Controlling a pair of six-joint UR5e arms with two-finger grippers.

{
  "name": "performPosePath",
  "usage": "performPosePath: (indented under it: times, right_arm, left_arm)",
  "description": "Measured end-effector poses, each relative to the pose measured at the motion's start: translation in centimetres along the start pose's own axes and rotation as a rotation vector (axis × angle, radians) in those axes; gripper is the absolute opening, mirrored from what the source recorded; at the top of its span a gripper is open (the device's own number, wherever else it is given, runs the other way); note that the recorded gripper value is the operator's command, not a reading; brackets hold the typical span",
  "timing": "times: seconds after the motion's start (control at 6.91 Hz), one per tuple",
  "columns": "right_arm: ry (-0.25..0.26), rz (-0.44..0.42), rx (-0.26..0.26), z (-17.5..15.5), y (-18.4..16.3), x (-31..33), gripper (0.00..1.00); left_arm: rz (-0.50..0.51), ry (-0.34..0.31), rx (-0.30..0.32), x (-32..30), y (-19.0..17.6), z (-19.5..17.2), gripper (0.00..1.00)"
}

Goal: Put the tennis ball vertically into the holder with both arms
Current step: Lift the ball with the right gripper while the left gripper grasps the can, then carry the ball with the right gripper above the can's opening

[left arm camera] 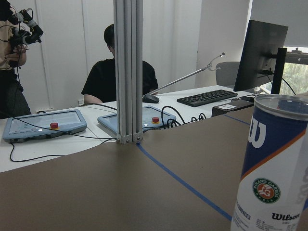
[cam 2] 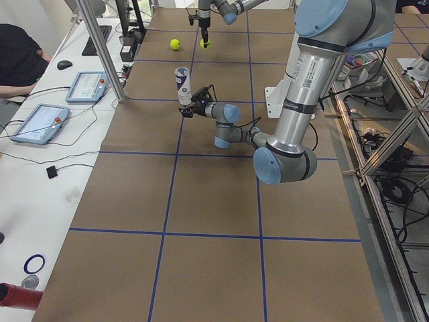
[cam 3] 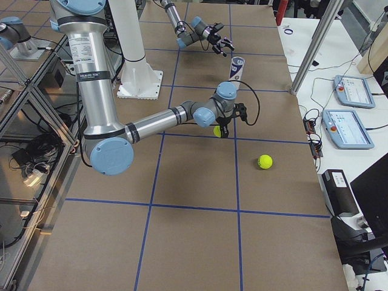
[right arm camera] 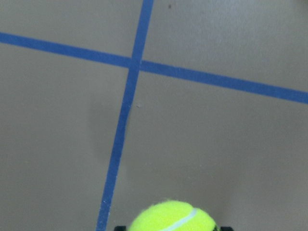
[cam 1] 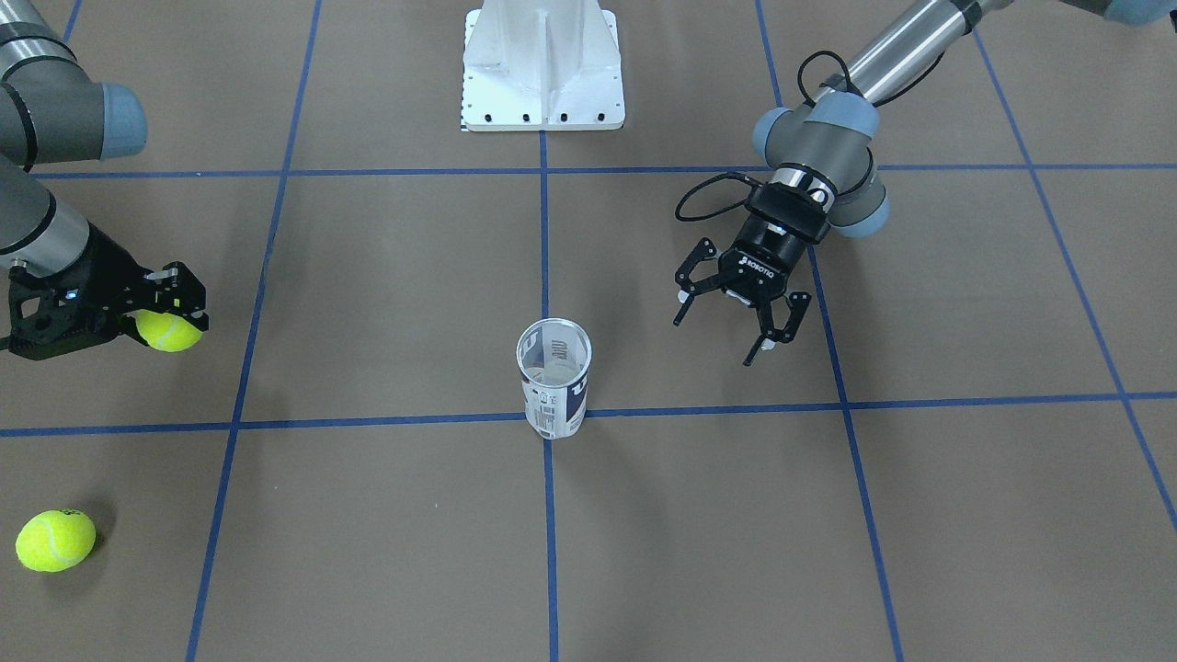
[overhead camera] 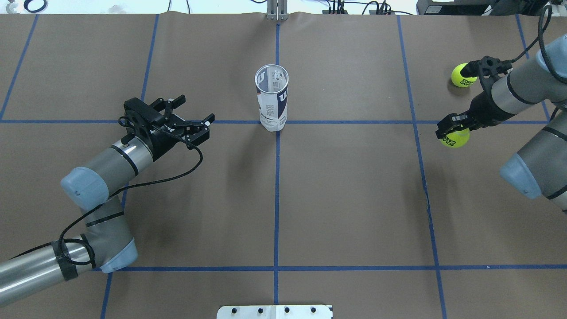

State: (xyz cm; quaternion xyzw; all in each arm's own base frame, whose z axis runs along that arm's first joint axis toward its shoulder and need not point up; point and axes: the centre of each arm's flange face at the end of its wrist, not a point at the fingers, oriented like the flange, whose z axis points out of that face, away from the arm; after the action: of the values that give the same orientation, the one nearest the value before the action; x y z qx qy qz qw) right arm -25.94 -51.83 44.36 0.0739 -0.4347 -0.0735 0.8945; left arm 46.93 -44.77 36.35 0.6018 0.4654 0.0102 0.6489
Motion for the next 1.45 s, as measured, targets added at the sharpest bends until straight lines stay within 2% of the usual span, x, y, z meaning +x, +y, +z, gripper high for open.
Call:
performPosePath:
  times: [0.29, 0.58, 1.45]
  right_arm:
    - [-0.033, 0.024, 0.052, -2.3, -2.7, -2.8, 0.00]
    - [-0.061, 0.059, 0.082, -4.2, -5.3, -6.5, 0.00]
    - [-0.106, 0.097, 0.116, -7.5, -9.2, -13.6, 0.00]
  left_arm:
    - [-0.016, 0.048, -0.009, 4.8, 0.5, 2.1, 0.99]
    - [-0.025, 0.069, -0.010, 7.8, 0.3, 4.1, 0.99]
    - [-0.007, 0.044, -0.043, 11.2, -0.6, 8.7, 0.99]
